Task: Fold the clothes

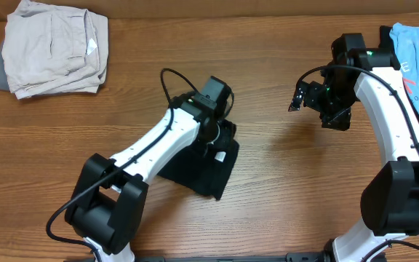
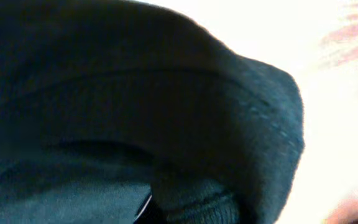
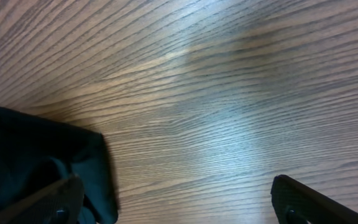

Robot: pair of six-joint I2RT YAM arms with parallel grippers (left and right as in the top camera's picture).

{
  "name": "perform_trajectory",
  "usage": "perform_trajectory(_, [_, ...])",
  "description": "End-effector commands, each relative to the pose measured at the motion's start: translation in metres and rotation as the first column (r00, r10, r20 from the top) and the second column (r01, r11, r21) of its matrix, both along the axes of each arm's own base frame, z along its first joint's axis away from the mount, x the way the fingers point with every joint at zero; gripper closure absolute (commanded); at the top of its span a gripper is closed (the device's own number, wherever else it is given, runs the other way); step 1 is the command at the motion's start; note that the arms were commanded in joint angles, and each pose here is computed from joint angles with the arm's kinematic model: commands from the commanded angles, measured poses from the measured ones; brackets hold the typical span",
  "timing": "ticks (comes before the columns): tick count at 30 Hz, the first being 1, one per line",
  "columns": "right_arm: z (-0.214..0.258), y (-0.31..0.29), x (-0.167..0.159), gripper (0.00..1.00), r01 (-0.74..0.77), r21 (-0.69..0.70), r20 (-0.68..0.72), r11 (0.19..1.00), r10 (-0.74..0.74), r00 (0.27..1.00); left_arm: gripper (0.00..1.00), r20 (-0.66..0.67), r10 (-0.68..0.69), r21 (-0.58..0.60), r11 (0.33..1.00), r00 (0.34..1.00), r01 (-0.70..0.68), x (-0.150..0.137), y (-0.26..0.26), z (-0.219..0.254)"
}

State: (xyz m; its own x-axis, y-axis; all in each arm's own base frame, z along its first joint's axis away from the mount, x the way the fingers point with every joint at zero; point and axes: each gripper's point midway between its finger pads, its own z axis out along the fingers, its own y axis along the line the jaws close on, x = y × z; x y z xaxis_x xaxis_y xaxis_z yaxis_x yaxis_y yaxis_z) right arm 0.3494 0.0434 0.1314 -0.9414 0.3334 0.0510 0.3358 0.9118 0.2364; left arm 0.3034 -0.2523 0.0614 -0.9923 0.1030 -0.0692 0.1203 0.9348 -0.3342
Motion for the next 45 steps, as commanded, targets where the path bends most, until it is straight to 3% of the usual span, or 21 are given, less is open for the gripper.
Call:
perform_trajectory(1, [0.009,0.001,0.003,0.00,-0.006,0.006,0.034,1.000,0.006,0.999,0.96,-0.025,-0.022,-0.039,0.999,0.999,0.021,-0.004,-0.010,0.005])
perform_trajectory(6, [0.009,0.001,0.004,0.00,-0.006,0.006,0.035,1.000,0.006,0.999,0.96,-0.064,-0.109,-0.134,0.986,0.992,0.100,-0.019,-0.024,0.012])
perform_trajectory(13, [0.009,0.001,0.006,0.00,-0.006,0.007,0.045,1.000,0.006,0.999,0.96,-0.118,-0.158,-0.081,0.985,0.980,0.149,-0.049,-0.032,-0.006])
perform_trajectory(15, [0.009,0.001,0.006,0.00,-0.006,0.007,0.045,1.000,0.006,0.999,0.83,-0.140,-0.176,-0.073,0.983,0.974,0.167,-0.059,-0.035,-0.011])
perform_trajectory(18, [0.009,0.001,0.006,0.00,-0.006,0.007,0.045,1.000,0.005,0.999,0.76,-0.161,-0.208,-0.094,0.976,0.965,0.195,-0.072,-0.043,-0.012])
perform_trajectory(20, [0.010,0.001,0.007,0.00,-0.006,0.007,0.047,1.000,0.005,0.999,0.57,-0.173,-0.231,-0.117,0.970,0.958,0.213,-0.080,-0.049,-0.010])
perform_trajectory(21, [0.010,0.001,0.007,0.00,-0.006,0.007,0.048,1.000,0.005,0.999,0.55,-0.176,-0.239,-0.123,0.968,0.955,0.219,-0.082,-0.052,-0.009])
perform_trajectory(24, [0.010,0.001,0.007,0.00,-0.006,0.007,0.049,1.000,0.006,0.999,0.84,-0.183,-0.284,-0.176,0.951,0.941,0.252,-0.090,-0.061,-0.001])
perform_trajectory(27, [0.010,0.001,0.007,0.00,-0.006,0.006,0.050,1.000,0.006,0.999,0.96,-0.167,-0.356,-0.268,0.914,0.920,0.305,-0.092,-0.072,0.020])
perform_trajectory(32, [0.010,0.000,0.009,0.00,-0.006,0.005,0.057,1.000,0.005,0.998,0.96,-0.082,-0.355,-0.206,0.920,0.931,0.333,-0.074,-0.063,0.057])
perform_trajectory(35, [0.010,0.000,0.011,0.00,-0.005,0.003,0.065,1.000,0.005,0.998,0.96,0.010,-0.289,-0.072,0.955,0.957,0.289,-0.047,-0.041,0.078])
perform_trajectory(37, [0.010,0.000,0.013,0.00,-0.005,0.003,0.071,1.000,0.005,0.997,0.91,0.052,-0.222,-0.003,0.975,0.974,0.223,-0.030,-0.028,0.084])
perform_trajectory(45, [0.010,0.000,0.014,0.00,-0.005,0.003,0.077,1.000,0.005,0.997,0.91,0.044,-0.124,0.026,0.992,0.991,0.123,-0.005,-0.015,0.059])
